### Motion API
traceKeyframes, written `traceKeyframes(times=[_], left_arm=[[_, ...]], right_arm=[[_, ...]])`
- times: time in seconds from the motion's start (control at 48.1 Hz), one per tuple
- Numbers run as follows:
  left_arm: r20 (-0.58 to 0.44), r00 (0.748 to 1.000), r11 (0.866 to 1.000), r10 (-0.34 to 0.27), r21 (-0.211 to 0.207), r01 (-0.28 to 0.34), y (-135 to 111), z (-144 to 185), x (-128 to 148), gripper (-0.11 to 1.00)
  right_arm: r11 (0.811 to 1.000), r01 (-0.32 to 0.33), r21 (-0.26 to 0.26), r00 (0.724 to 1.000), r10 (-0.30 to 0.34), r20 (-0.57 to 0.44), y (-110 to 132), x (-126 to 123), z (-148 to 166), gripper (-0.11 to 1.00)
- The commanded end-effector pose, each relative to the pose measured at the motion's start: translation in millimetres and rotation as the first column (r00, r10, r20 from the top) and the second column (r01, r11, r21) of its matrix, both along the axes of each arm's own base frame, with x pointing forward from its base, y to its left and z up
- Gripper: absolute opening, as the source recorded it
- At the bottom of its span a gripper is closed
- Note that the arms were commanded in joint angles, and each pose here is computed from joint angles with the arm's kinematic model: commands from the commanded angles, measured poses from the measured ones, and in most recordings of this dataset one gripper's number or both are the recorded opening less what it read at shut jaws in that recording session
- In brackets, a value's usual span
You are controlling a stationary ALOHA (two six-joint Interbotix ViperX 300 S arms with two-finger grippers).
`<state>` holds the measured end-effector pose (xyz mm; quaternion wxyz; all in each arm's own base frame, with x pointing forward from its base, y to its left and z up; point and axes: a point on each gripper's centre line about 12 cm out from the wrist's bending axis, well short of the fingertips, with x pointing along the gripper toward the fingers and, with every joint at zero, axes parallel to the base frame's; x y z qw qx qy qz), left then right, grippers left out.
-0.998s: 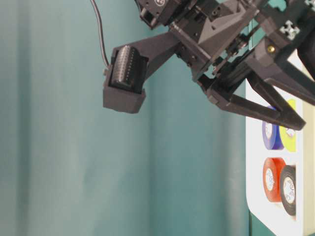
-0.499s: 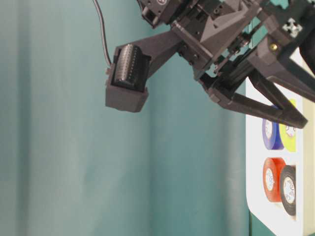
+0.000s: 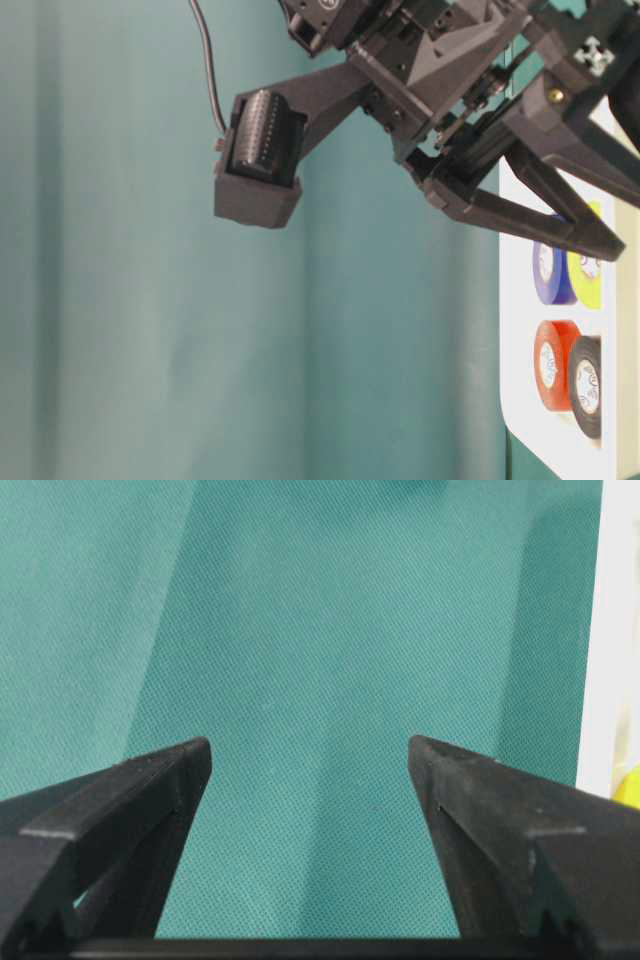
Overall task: Put the tape alternately from left to right into the white case.
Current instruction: 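Carry the teal roll with the left gripper into the tray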
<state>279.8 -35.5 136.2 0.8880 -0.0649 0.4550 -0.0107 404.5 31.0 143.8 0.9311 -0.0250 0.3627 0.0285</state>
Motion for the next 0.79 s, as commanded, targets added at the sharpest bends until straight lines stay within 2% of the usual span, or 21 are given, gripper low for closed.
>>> traceKeyframes(times=[0.0,0.166,0.437,0.582,0.769], left_arm=[[0.096,0.995,1.0,-0.002,-0.011,0.004,-1,29,6,0.24],[0.144,0.99,1.0,0.003,-0.016,0.0,1,46,1,0.24],[0.146,0.988,0.999,0.04,-0.014,-0.038,12,48,2,0.24],[0.153,0.983,0.995,0.101,-0.007,-0.102,32,49,7,0.24],[0.16,0.975,0.986,0.156,0.035,-0.163,63,51,12,0.24]], right_arm=[[1.0,-0.005,0.005,0.999,0.004,0.044,2,2,16,0.9],[1.0,-0.005,0.005,0.999,0.004,0.042,2,2,16,0.9],[1.0,-0.006,0.005,0.999,0.006,0.042,2,2,16,0.9],[1.0,-0.009,0.005,0.999,0.009,0.042,3,2,16,0.9],[1.0,-0.008,0.005,0.999,0.007,0.042,3,2,16,0.9]])
